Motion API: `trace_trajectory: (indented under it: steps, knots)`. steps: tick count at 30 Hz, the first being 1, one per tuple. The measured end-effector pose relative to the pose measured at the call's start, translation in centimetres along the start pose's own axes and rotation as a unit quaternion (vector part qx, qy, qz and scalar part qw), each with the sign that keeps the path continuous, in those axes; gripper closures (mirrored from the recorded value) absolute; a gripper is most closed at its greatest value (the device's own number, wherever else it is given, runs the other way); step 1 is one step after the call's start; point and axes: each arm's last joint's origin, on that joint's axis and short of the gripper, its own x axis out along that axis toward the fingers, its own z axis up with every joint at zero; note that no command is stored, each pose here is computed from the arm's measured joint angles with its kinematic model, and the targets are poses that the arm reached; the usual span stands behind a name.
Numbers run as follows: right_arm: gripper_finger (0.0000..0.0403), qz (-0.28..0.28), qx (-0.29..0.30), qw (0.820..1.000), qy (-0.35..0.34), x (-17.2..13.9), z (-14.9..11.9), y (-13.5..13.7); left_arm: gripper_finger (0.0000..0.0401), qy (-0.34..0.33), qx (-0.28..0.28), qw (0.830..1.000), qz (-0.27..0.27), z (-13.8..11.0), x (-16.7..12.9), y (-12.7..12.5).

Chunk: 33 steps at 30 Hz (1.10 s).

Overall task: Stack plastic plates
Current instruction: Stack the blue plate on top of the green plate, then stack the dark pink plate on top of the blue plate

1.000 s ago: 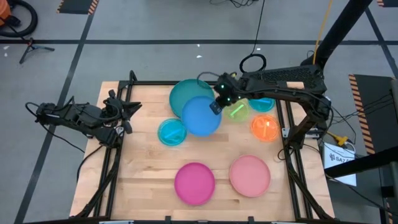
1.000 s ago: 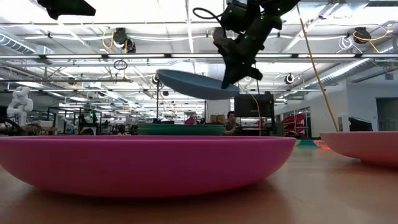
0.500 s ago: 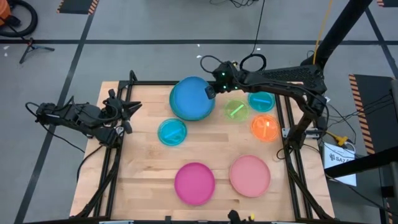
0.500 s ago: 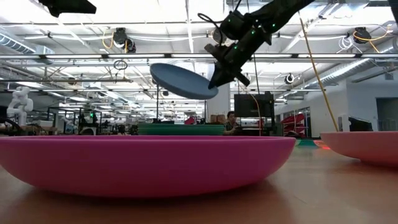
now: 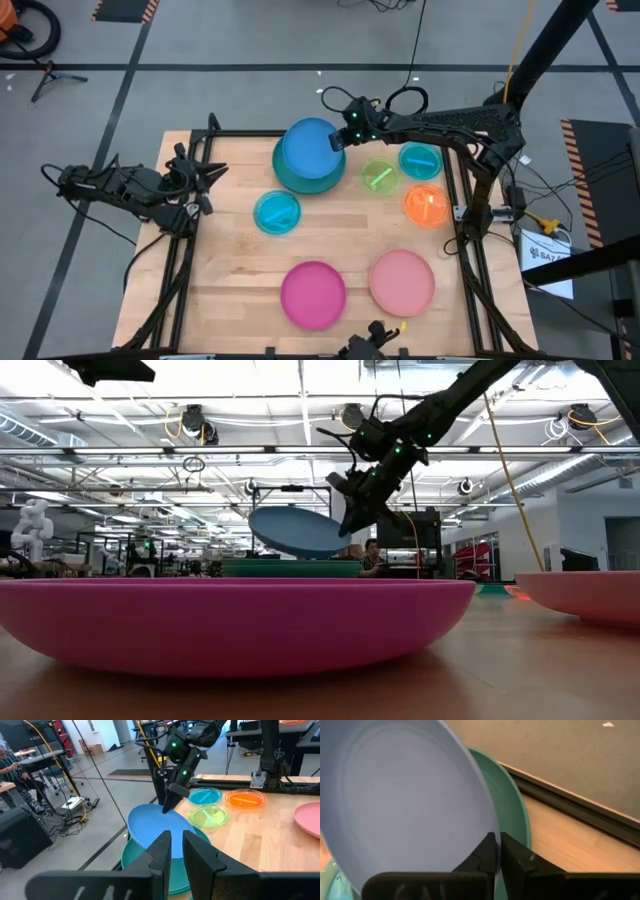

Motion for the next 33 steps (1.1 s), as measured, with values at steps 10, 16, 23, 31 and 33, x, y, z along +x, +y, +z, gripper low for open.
trace_trajectory:
  steps: [10,16,23,31,33]
  knots:
    - [0.0385,-0.002,0.006,1.000,0.001,0.14,0.00,-0.16,0.0345,0.000,-0.002,1.000,0.000,-0.01,0.00,0.00]
    - [0.0383,-0.004,0.004,1.000,0.009,0.56,-0.27,-0.23,0.0345,0.001,-0.006,1.000,0.000,-0.02,0.00,0.00]
    - [0.0345,-0.005,-0.016,1.000,0.018,0.59,-0.63,0.09,0.0345,0.001,-0.007,1.000,0.000,-0.02,0.00,0.00]
    - [0.0292,-0.005,-0.009,1.000,0.020,0.58,-0.70,0.16,0.0345,0.002,-0.012,1.000,0.000,-0.05,0.00,0.00]
    - [0.0275,-0.005,-0.006,1.000,0.020,0.54,-0.68,0.16,0.0345,0.004,-0.012,1.000,0.000,-0.10,0.00,0.00]
